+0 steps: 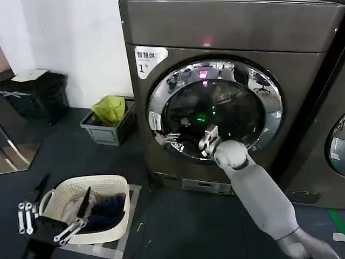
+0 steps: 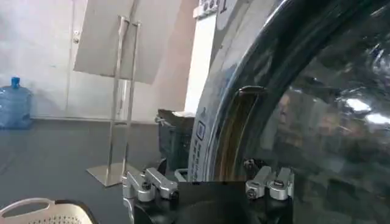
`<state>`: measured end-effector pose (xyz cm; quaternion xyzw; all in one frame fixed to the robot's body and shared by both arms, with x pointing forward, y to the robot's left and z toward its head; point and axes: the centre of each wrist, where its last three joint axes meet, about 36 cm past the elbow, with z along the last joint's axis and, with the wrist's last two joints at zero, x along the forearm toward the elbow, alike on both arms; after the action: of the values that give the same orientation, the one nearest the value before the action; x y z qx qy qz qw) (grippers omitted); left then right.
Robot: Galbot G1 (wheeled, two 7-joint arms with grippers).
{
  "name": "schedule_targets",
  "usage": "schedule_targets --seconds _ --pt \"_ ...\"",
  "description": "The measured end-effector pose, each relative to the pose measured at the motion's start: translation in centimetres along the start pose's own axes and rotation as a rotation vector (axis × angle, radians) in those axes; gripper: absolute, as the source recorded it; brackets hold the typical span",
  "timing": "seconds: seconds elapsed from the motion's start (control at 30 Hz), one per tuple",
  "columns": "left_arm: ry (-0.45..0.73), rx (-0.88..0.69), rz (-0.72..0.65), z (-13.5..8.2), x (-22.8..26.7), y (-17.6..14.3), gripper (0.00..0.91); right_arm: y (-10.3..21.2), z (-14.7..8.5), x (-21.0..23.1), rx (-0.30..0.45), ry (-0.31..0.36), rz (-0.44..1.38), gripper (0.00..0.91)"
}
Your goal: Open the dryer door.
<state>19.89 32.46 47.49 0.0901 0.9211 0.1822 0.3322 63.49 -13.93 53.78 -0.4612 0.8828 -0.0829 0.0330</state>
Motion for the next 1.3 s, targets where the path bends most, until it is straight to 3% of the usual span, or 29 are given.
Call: schedule_targets --seconds 0.6,1.3 --pt "0.003 0.000 0.000 0.2 0.1 0.0 0.907 0.4 -0.4 -0.9 -0.006 -0.005 -0.100 0.907" --pt "0.013 0.006 0.005 0.7 -0.2 0.2 0.907 -0.3 -1.4 5.4 -0.076 -0.063 -0.321 0.907"
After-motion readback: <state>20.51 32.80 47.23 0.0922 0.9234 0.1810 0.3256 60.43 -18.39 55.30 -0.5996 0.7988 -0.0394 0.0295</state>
